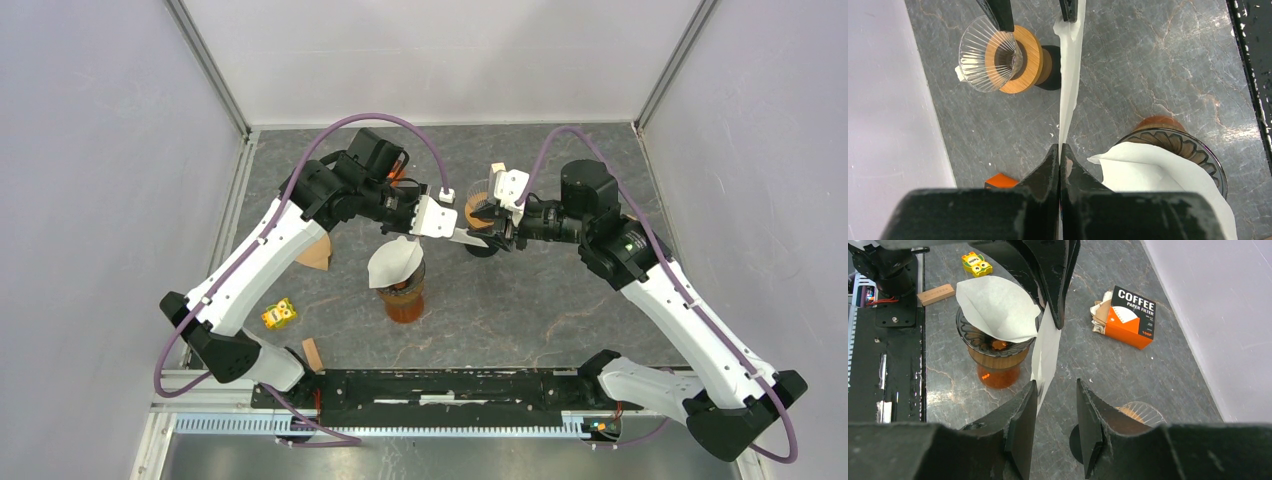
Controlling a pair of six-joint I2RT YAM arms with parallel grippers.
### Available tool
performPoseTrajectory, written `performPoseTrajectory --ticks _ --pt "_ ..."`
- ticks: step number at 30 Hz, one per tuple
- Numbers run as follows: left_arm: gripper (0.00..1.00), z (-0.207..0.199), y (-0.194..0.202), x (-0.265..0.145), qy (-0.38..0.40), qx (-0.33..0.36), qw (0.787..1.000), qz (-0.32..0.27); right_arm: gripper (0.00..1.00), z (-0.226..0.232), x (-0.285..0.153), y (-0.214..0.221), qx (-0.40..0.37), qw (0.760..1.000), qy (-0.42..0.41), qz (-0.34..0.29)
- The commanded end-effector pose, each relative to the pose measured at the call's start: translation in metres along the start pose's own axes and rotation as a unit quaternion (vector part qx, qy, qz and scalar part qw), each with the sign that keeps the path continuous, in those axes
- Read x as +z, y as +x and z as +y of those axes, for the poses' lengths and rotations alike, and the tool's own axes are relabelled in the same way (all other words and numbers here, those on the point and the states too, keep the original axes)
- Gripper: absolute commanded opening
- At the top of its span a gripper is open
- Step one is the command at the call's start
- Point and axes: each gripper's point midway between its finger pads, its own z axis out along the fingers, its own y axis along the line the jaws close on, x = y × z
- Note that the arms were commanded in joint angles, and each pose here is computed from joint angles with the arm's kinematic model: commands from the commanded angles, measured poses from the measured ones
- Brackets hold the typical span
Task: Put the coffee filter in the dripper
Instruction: Place the coffee filter in the coffee dripper.
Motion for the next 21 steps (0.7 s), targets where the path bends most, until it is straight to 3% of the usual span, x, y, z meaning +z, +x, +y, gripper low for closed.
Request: performPoseTrajectory --ticks 1,21 --pt "0.02 0.006 -0.004 -0.003 -0.008 0.037 0.999 0.001 0.41 -0.006 -0.003 -0.016 -0.008 1.0 0.007 -0.019" --pt "0.02 0.005 -0.001 -0.002 -0.007 0.043 0.999 0.006 0.42 -0.008 -0.003 -0.026 -0.004 1.0 0.007 -0.028"
